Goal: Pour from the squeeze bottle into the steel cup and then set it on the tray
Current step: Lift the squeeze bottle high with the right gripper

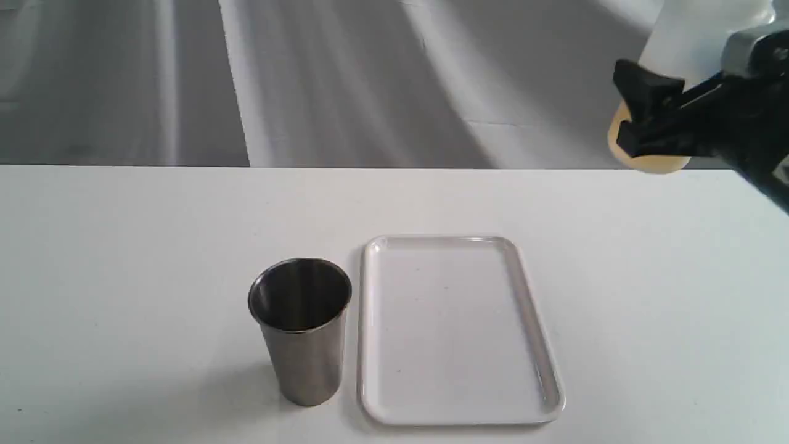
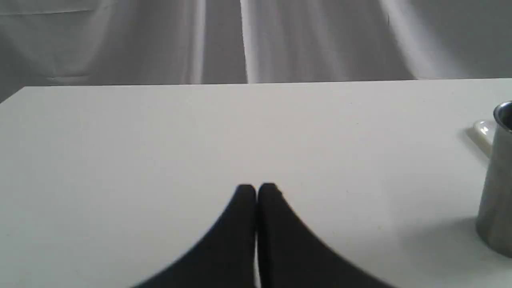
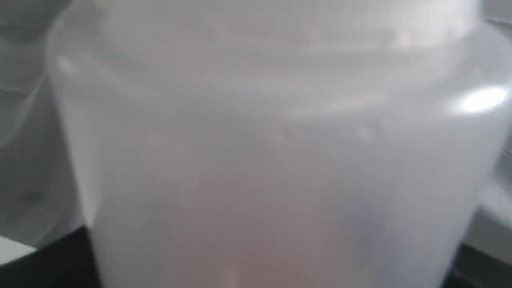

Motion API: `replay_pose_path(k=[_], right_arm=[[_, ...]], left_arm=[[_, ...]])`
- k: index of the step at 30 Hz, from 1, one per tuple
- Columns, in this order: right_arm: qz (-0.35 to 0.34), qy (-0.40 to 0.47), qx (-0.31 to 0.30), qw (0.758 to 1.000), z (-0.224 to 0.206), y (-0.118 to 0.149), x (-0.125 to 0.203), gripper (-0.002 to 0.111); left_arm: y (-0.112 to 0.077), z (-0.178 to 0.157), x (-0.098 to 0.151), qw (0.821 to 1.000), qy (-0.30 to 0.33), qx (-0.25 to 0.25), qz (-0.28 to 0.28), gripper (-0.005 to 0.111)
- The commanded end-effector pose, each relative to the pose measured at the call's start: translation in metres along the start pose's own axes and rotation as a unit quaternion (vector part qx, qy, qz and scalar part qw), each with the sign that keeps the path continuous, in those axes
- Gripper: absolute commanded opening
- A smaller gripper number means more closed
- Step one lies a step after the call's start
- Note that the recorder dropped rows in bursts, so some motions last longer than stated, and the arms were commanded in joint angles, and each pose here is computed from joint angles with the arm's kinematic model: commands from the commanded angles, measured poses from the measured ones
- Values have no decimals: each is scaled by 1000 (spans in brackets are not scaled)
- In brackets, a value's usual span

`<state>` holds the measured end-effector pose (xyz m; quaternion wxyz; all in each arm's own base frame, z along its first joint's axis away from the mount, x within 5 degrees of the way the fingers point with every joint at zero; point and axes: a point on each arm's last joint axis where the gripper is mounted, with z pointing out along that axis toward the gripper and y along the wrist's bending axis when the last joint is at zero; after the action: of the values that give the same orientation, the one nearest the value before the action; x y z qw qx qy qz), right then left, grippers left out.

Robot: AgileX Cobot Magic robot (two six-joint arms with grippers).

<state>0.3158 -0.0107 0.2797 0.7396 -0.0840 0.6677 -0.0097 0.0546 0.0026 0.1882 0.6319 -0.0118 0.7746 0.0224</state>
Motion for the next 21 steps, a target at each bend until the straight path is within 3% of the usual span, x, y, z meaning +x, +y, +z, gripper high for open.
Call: replay_pose_path(k=[1, 8, 14, 21], right_arm=[[-7, -33, 3, 999, -13, -1, -33, 0], [8, 25, 0, 1000, -20, -7, -94, 0], [-8, 21, 15, 1000, -19, -11, -137, 0], [-54, 61, 73, 994, -18, -1, -155, 0]], left_arm=[[0, 0, 1, 1000, -3, 4, -1, 0], [0, 0, 1, 1000, -3, 4, 0, 0], [0, 0, 1, 1000, -3, 4, 0, 0], [0, 0, 1, 1000, -3, 4, -1, 0]])
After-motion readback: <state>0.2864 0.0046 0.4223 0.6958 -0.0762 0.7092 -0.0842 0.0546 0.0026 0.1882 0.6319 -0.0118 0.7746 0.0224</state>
